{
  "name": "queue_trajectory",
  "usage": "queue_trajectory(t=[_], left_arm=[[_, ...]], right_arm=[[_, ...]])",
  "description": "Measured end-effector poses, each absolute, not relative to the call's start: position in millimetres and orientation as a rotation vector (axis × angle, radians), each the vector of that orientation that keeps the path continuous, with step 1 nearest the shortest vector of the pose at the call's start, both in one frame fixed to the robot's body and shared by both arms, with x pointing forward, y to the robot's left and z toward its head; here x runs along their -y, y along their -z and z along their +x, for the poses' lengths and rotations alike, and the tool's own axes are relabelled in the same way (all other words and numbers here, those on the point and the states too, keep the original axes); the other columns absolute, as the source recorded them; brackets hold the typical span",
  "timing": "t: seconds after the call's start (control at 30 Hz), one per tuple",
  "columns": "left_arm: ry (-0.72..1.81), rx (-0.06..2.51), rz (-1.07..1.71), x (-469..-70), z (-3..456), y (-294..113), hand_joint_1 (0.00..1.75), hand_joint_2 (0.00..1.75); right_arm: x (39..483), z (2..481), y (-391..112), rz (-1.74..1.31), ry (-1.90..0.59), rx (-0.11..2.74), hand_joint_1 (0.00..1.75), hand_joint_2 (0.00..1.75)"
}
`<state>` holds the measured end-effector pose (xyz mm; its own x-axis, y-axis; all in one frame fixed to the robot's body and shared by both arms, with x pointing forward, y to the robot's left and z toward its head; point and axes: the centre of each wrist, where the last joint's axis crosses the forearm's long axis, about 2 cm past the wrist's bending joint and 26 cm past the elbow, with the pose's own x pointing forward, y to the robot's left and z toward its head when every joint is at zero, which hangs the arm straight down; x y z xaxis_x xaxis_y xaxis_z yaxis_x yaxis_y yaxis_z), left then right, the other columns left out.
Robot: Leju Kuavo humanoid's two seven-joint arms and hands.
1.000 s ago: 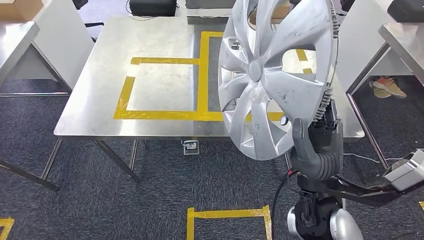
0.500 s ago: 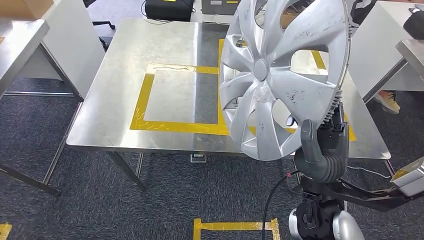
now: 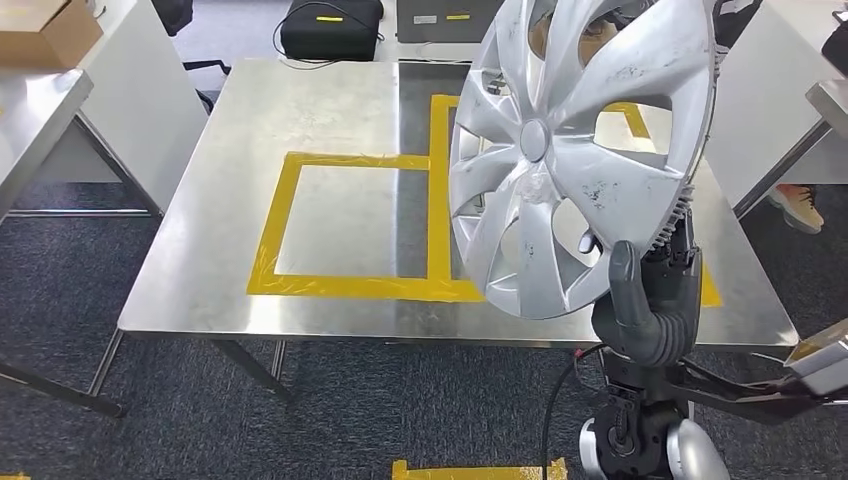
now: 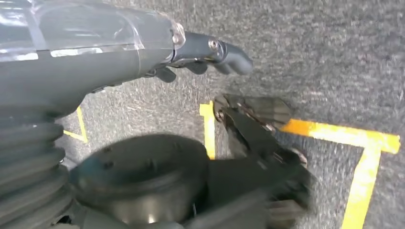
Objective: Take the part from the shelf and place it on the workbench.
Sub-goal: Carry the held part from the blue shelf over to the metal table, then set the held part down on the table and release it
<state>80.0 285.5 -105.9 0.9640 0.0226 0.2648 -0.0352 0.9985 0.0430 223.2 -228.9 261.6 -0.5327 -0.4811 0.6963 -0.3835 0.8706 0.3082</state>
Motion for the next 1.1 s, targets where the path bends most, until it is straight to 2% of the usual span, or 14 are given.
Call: queue_trajectory(t=[1.1], left_arm=[[-0.028, 0.268, 0.065, -294.4, 79.8, 106.0, 0.00, 1.75]], right_arm=[[228.5, 223.5, -256.9, 0.624, 0.163, 2.186, 1.75, 1.75]])
